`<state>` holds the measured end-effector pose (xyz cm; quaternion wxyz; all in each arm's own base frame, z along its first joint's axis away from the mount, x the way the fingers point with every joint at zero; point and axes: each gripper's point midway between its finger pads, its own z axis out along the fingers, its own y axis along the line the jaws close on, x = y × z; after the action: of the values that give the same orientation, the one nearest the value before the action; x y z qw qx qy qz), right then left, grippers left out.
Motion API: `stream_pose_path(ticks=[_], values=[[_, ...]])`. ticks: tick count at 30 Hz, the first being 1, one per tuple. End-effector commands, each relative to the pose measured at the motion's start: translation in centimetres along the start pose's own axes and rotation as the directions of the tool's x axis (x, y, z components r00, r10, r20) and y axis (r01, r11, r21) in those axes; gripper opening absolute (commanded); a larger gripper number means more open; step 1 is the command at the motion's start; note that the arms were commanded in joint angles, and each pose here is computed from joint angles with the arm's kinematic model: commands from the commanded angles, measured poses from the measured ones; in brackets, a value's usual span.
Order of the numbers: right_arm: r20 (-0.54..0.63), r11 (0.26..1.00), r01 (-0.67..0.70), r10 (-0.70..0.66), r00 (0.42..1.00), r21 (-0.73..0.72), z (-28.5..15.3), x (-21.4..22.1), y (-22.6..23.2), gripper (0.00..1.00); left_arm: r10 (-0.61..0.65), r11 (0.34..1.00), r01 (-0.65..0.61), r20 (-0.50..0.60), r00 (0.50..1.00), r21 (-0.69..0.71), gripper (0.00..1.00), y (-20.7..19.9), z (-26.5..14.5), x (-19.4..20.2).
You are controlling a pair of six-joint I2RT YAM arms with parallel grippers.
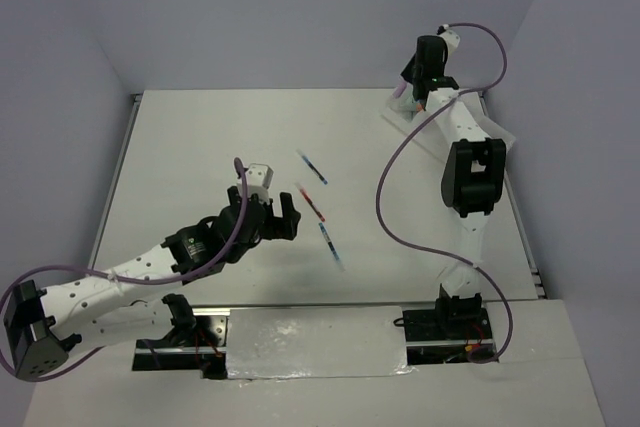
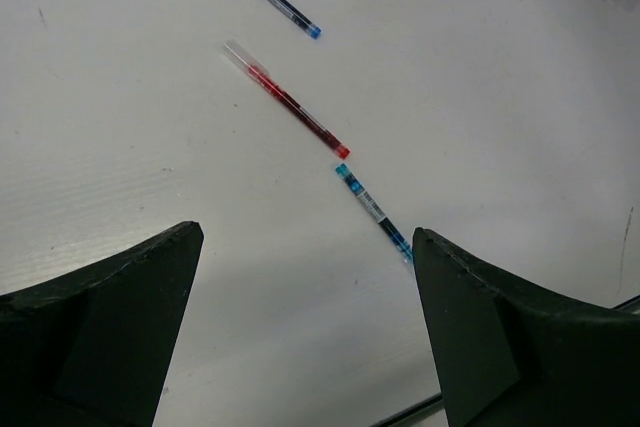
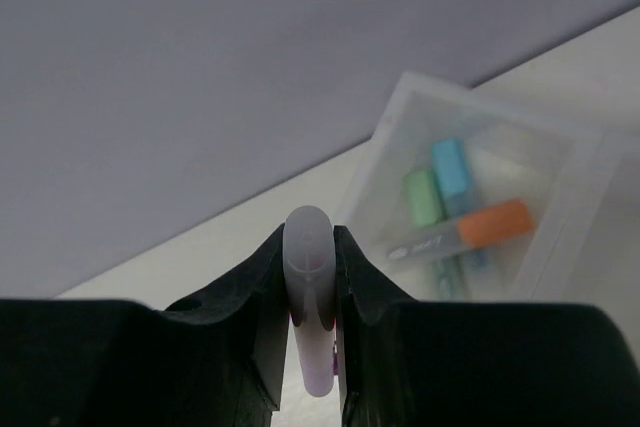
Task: Sort the stationery into containers
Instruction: Place the pen in the storage box.
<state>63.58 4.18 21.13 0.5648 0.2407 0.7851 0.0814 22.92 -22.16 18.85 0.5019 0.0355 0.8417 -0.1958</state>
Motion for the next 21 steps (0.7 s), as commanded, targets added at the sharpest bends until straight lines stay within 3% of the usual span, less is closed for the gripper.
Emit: stream_pose_path(ticks=[1, 4, 5, 7, 8, 10, 13, 15, 17, 18, 19, 21], values=[[-0.037, 0.992, 0.063, -0.059, 0.998, 0.113, 2.4, -0.3, -3.3, 0.1, -0.013, 1.0, 0.013, 0.005, 1.0, 0.018, 0.99, -0.6, 0.3, -0.4], [-0.028, 0.991, 0.06, -0.057, 0.998, 0.118, 3.6, -1.6, -3.9, 0.24, -0.007, 1.0, 0.007, -0.015, 1.0, 0.007, 0.99, -0.8, 0.7, -0.3], [-0.031, 0.991, 0.062, -0.059, 0.998, 0.121, 4.4, -1.4, -4.2, 0.36, -0.008, 1.0, 0.008, -0.019, 1.0, 0.004, 0.99, -0.8, 0.6, -0.3], [-0.035, 0.986, 0.054, -0.049, 0.998, 0.158, 4.9, -1.3, -5.5, 0.48, -0.014, 1.0, 0.014, -0.018, 1.0, 0.008, 0.99, -0.9, 0.1, -0.8], [-0.042, 0.985, 0.053, -0.046, 0.998, 0.163, 5.1, -1.1, -5.9, 0.71, -0.015, 1.0, 0.016, -0.014, 1.0, 0.007, 0.99, -0.8, -0.2, -1.0], [-0.051, 0.985, 0.061, -0.053, 0.997, 0.162, 5.2, -0.9, -6.3, 0.99, -0.01, 1.0, 0.01, -0.018, 1.0, -0.006, 0.99, -0.3, -1.1, -1.5], [-0.046, 0.987, 0.086, -0.08, 0.996, 0.134, 3.8, -2.3, -5.2, 1.0, 0.003, 0.997, -0.005, -0.021, 1.0, -0.082, 0.99, 1.2, -2.4, -2.4], [-0.03, 0.988, 0.123, -0.121, 0.992, 0.097, 0.8, -4.3, -3.4, 1.0, -0.011, 0.989, 0.012, 0.009, 1.0, -0.15, 0.99, 2.2, -3.2, -3.9], [-0.091, 0.977, 0.201, -0.195, 0.977, 0.065, -2.0, -1.9, -2.0, 1.0, -0.003, 0.972, 0.006, 0.013, 1.0, -0.237, 0.99, 3.8, -4.3, -4.8], [-0.05, 0.977, 0.214, -0.214, 0.976, -0.006, -5.9, -4.1, 0.3, 1.0, -0.024, 0.964, 0.029, 0.022, 0.999, -0.263, 0.99, 4.3, -4.7, -5.2], [-0.147, 0.966, 0.249, -0.257, 0.955, -0.071, -7.4, 0.8, 0.8, 1.0, -0.011, 0.954, 0.011, 0.002, 1.0, -0.301, 0.99, 5.2, -5.3, -5.0], [-0.127, 0.944, 0.27, -0.296, 0.947, -0.191, -13.2, 1.0, 3.1, 0.99, -0.028, 0.941, 0.035, 0.028, 0.999, -0.337, 0.99, 5.9, -6.3, -6.2]])
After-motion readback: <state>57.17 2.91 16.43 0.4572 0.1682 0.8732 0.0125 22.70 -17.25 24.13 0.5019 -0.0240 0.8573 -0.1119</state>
